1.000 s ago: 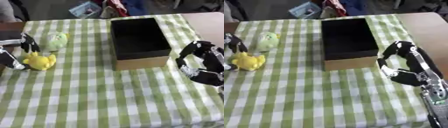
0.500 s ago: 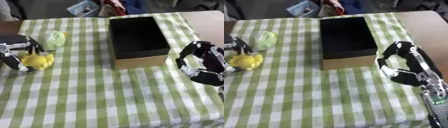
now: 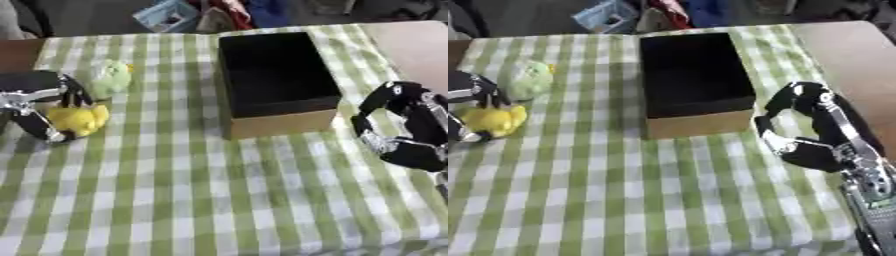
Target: Pick up objects on the table and place them in the box.
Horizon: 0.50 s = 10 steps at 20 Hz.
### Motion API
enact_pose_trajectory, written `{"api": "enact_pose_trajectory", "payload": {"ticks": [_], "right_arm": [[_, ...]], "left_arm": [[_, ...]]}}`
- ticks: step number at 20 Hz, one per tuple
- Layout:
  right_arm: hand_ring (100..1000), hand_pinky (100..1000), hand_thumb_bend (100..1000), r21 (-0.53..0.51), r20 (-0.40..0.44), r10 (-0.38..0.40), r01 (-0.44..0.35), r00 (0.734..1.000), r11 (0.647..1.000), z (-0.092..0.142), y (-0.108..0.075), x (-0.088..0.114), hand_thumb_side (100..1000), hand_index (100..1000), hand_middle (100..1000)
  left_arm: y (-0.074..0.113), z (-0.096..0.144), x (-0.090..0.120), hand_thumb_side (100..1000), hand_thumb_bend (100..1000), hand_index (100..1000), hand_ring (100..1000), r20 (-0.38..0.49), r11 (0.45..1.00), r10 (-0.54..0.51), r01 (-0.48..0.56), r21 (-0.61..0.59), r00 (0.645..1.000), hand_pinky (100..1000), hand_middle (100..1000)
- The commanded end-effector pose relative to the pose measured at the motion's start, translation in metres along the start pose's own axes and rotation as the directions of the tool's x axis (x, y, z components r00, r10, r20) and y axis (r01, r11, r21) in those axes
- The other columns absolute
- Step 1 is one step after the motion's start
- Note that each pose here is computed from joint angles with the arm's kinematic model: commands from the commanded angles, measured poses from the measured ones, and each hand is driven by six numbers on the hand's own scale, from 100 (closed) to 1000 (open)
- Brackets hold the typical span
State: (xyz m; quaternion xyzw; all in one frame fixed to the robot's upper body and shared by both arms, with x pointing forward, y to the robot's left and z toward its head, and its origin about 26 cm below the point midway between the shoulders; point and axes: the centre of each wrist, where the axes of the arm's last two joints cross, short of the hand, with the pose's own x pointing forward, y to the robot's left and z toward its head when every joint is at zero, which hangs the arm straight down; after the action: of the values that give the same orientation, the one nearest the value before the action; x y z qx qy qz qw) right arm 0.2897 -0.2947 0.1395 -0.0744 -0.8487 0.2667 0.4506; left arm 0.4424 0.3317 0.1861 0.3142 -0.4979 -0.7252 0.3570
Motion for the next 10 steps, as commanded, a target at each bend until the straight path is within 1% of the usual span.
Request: {"api": "enact_pose_trajectory", "payload": {"ticks": [1, 3, 6, 8, 10], "right_arm": [[531, 673, 249, 0.004, 0.017, 0.010, -0.010, 1.000, 1.000, -0.003, -0.004, 0.003, 100, 565, 519], [531, 673, 252, 0.003, 0.017, 0.010, -0.010, 1.000, 1.000, -0.003, -0.004, 0.003, 100, 565, 519], [531, 673, 252, 0.003, 0.016, 0.010, -0.010, 1.000, 1.000, -0.002, -0.004, 0.003, 100, 566, 519], [530, 672, 252, 0.006, 0.016, 0.011, -0.011, 1.000, 1.000, -0.002, -0.004, 0.003, 100, 566, 519], [530, 673, 253, 0.013, 0.016, 0.010, -0.010, 1.000, 1.000, -0.002, -0.004, 0.003, 100, 566, 519]], "left_arm": [[0.008, 0.005, -0.005, 100, 291, 601, 473, -0.020, 0.996, -0.019, 0.021, 0.087, 1.000, 596, 455], [0.010, 0.006, -0.005, 100, 262, 556, 439, -0.022, 0.989, -0.019, 0.022, 0.143, 1.000, 579, 412], [0.021, 0.010, -0.005, 100, 268, 550, 434, -0.025, 0.976, -0.025, 0.030, 0.216, 0.999, 579, 405], [0.038, 0.013, -0.004, 100, 281, 551, 434, -0.022, 0.963, -0.038, 0.043, 0.268, 0.999, 581, 406], [0.059, 0.016, 0.001, 100, 290, 554, 435, -0.013, 0.943, -0.049, 0.051, 0.330, 0.999, 584, 408]]}}
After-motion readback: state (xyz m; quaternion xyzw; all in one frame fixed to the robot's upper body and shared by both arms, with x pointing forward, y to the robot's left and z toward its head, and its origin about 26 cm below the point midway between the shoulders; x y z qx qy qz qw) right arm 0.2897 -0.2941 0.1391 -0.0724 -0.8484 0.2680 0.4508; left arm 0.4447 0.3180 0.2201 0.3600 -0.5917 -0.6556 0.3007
